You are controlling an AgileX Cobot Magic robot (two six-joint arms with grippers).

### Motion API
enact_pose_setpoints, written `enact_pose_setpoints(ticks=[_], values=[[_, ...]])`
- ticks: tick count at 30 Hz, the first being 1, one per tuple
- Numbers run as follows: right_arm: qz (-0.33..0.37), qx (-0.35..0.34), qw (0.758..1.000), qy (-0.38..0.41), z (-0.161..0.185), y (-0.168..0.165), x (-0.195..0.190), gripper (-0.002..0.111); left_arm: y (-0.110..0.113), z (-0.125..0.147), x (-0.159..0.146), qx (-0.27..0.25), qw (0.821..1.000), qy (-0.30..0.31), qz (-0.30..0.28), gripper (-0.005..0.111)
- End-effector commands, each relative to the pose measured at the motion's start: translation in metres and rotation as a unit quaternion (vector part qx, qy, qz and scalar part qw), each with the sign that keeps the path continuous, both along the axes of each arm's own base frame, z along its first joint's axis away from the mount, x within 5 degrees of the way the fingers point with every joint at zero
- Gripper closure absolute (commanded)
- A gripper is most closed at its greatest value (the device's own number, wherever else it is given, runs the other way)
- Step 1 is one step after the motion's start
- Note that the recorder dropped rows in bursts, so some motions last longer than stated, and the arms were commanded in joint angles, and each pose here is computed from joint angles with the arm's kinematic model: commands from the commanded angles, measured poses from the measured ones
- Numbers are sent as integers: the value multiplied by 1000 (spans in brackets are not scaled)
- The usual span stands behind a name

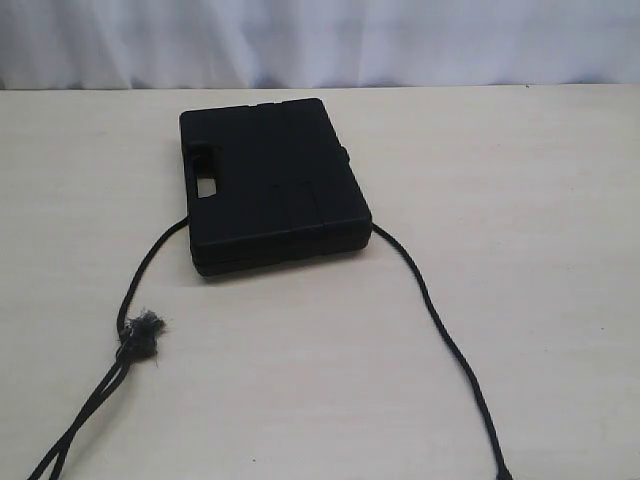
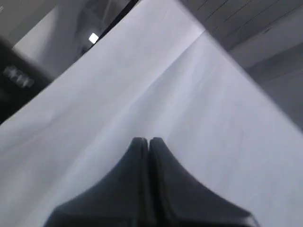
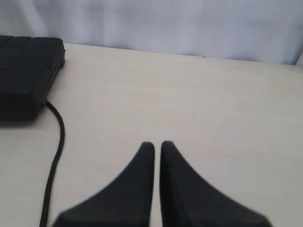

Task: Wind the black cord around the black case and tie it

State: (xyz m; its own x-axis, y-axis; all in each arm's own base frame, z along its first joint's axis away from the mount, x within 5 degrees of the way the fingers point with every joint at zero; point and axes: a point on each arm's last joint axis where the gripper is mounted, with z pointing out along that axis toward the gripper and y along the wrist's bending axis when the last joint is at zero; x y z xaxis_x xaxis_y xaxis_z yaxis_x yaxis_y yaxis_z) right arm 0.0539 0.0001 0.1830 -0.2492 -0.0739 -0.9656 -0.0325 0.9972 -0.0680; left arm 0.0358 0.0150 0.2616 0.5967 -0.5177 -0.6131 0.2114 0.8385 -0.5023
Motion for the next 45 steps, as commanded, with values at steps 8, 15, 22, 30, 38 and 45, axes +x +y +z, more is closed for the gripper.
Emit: enact_pose_setpoints(ticks=[8,15,22,30,38,45], values=[[1,-1,1000,-3,0,0,0,104,-18,117,126,270,942,199,24,107],[1,-1,1000,-3,0,0,0,104,-8,73,222,247,804,540,-29,107],[1,-1,1000,-3,0,0,0,104,-12,26,293,248,623,731,-125,104],[1,-1,1000,-3,0,0,0,104,-51,-14,327,289,603,721,-180,72],[1,-1,1000,-3,0,0,0,104,-74,-52,345,254,611,725,-194,58],[1,-1,1000,-3,0,0,0,104,-78,-88,361,204,624,728,-197,58]])
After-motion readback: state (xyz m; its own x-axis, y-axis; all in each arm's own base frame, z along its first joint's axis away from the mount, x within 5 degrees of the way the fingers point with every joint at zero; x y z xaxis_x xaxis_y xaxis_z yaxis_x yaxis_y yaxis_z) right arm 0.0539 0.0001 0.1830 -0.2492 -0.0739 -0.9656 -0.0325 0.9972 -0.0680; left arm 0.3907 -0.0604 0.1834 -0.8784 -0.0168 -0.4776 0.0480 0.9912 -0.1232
